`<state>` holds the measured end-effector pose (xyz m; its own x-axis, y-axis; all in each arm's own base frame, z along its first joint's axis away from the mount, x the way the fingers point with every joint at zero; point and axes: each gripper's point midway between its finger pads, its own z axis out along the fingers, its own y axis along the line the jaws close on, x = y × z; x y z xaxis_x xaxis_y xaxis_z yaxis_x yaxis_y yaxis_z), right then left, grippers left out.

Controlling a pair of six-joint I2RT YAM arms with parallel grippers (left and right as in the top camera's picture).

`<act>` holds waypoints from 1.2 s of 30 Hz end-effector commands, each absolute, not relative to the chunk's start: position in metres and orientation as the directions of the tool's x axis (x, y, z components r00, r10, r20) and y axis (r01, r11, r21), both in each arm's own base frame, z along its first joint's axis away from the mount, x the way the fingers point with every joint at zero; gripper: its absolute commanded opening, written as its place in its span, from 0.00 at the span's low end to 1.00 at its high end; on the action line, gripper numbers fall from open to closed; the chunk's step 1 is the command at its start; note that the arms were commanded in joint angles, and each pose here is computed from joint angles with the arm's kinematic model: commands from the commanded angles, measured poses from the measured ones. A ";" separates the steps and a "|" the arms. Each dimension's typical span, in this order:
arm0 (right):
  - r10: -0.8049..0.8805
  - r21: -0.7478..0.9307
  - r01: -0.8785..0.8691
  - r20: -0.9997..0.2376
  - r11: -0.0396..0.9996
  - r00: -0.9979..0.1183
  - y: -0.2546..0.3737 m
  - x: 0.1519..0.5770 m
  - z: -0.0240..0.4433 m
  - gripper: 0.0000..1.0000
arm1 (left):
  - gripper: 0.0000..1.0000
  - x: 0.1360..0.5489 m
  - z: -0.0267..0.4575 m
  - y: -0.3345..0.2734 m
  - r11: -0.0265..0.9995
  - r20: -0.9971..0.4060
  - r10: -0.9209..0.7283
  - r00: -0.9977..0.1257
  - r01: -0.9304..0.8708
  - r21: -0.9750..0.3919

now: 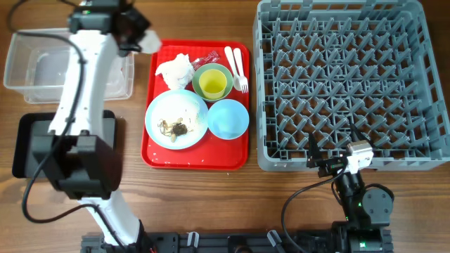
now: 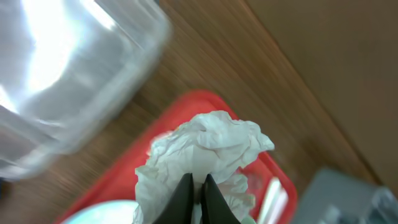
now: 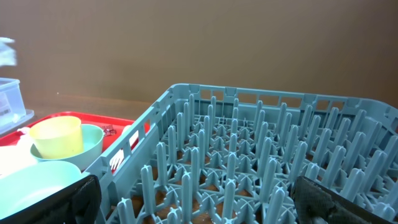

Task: Sort waste into correct bins and load items into the dishwasher rack

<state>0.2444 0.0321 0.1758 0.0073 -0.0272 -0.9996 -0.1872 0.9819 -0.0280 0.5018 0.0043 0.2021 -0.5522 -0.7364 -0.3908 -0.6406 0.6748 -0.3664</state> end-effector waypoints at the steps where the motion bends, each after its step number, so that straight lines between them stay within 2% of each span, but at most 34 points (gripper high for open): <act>1: -0.024 -0.025 -0.174 -1.000 0.984 0.012 0.030 0.245 0.177 1.00 | 0.07 0.492 0.213 0.084 0.551 -0.442 -0.810 -0.386 -0.759 -0.346; 4: -0.024 -0.025 -0.174 -1.000 0.984 0.012 0.030 0.245 0.177 1.00 | 0.17 0.486 0.203 0.124 0.469 -0.444 -0.842 -0.306 -0.822 -0.324; 5: -0.023 -0.025 -0.174 -1.000 0.984 0.012 0.030 0.245 0.177 1.00 | 0.35 0.484 0.197 0.140 0.441 -0.447 -0.850 -0.279 -0.841 -0.313; 6: -0.024 -0.025 -0.174 -1.000 0.984 0.012 0.030 0.245 0.177 1.00 | 0.70 0.483 0.194 0.148 0.427 -0.445 -0.855 -0.266 -0.849 -0.311; 7: -0.024 -0.025 -0.174 -1.000 0.984 0.012 0.030 0.245 0.177 1.00 | 1.00 0.482 0.189 0.157 0.411 -0.437 -0.862 -0.255 -0.857 -0.311; 12: -0.024 -0.026 -0.174 -1.000 0.984 0.012 0.030 0.245 0.177 1.00 | 1.00 0.479 0.180 0.168 0.383 -0.348 -0.901 -0.258 -0.850 -0.362; 15: -0.024 -0.025 -0.174 -1.000 0.984 0.012 0.030 0.245 0.177 1.00 | 1.00 0.484 0.180 0.142 0.423 -0.250 -0.905 -0.345 -0.795 -0.434; 20: -0.023 -0.025 -0.174 -1.000 0.984 0.012 0.030 0.245 0.177 1.00 | 1.00 0.491 0.185 0.060 0.455 -0.052 -0.853 -0.519 -0.692 -0.560; 23: -0.024 -0.025 -0.174 -1.000 0.984 0.012 0.030 0.245 0.177 1.00 | 1.00 0.485 0.177 0.015 0.541 -0.053 -0.796 -0.603 -0.670 -0.508; 28: -0.024 -0.025 -0.174 -1.000 0.984 0.012 0.030 0.245 0.177 1.00 | 0.97 0.473 0.165 -0.029 0.658 -0.130 -0.736 -0.665 -0.657 -0.369; 32: -0.023 -0.025 -0.175 -1.000 0.984 0.012 0.030 0.245 0.177 1.00 | 0.97 0.467 0.153 -0.066 0.669 -0.152 -0.737 -0.658 -0.679 -0.302; 36: -0.024 -0.025 -0.174 -1.000 0.984 0.012 0.030 0.245 0.177 1.00 | 0.88 0.466 0.138 -0.084 0.662 -0.173 -0.748 -0.641 -0.706 -0.250</act>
<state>0.2444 0.0322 0.1758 0.0073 -0.0272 -0.9996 -0.1876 0.9818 -0.0280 0.4649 -0.0872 0.1610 -0.6993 -0.7023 -0.1337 -0.6331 0.6952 -0.3403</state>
